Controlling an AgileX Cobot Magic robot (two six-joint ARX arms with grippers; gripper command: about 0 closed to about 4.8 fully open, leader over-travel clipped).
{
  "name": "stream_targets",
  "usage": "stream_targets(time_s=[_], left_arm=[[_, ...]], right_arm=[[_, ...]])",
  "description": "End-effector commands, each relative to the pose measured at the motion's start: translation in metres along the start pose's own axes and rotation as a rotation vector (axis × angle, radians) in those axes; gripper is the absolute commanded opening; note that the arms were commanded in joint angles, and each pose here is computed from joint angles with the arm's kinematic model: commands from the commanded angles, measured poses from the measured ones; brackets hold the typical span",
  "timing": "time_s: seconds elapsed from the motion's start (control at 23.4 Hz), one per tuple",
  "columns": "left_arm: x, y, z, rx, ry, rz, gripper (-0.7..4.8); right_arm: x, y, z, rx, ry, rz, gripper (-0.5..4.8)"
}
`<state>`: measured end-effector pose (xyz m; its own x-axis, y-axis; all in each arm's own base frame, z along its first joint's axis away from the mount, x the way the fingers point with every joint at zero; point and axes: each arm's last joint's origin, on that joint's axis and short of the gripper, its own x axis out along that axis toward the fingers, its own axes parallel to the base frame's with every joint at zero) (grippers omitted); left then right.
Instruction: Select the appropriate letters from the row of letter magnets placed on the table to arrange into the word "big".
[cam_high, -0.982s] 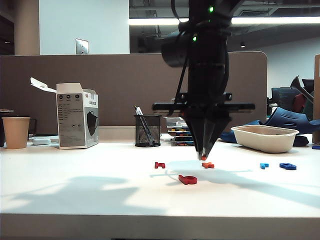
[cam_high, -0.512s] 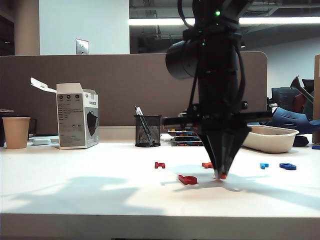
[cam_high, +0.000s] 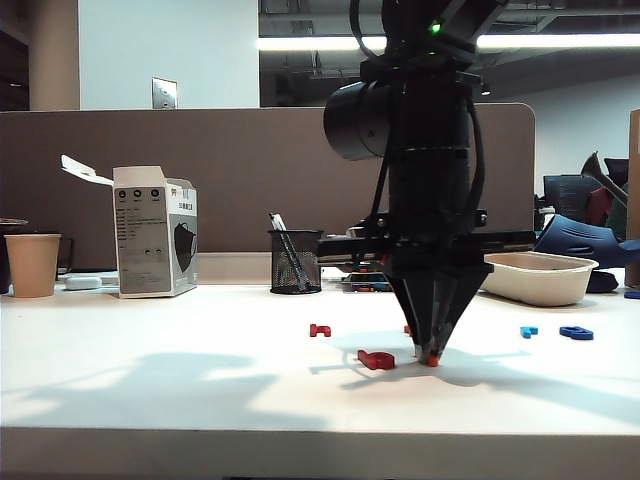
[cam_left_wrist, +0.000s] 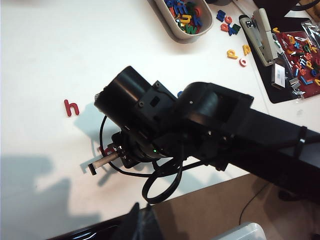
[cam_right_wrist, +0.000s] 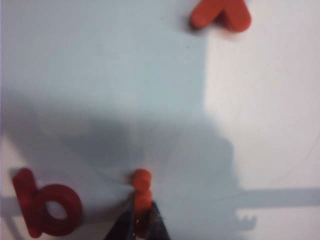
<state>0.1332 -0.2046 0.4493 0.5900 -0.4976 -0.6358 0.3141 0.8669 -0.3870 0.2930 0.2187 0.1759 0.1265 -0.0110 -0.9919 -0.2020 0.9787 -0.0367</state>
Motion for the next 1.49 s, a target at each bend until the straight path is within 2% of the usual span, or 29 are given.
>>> stream_targets(time_s=[0.04, 0.3, 0.64, 0.85, 1.28, 1.49], left_arm=[[-0.002, 0.000, 0.001, -0.004, -0.014, -0.009, -0.05], [-0.002, -0.001, 0.001, -0.004, -0.014, -0.009, -0.05], [-0.002, 0.000, 0.001, -0.004, -0.014, -0.008, -0.05], [-0.002, -0.001, 0.001, -0.004, -0.014, -0.009, -0.05], [-0.002, -0.001, 0.001, -0.004, -0.014, -0.009, -0.05], [-0.002, 0.000, 0.001, -0.004, -0.014, -0.008, -0.05]], right_arm=[[0.008, -0.003, -0.008, -0.007, 0.069, -0.032, 0.73], [0.008, -0.002, -0.008, -0.007, 0.068, -0.017, 0.95], [0.005, -0.001, -0.008, -0.004, 0.080, 0.031, 0.95], [-0.006, -0.003, -0.008, -0.002, 0.045, 0.043, 1.17], [-0.019, -0.007, -0.006, 0.011, -0.012, 0.061, 1.17], [-0.031, -0.023, 0.005, 0.043, -0.047, 0.025, 1.17]])
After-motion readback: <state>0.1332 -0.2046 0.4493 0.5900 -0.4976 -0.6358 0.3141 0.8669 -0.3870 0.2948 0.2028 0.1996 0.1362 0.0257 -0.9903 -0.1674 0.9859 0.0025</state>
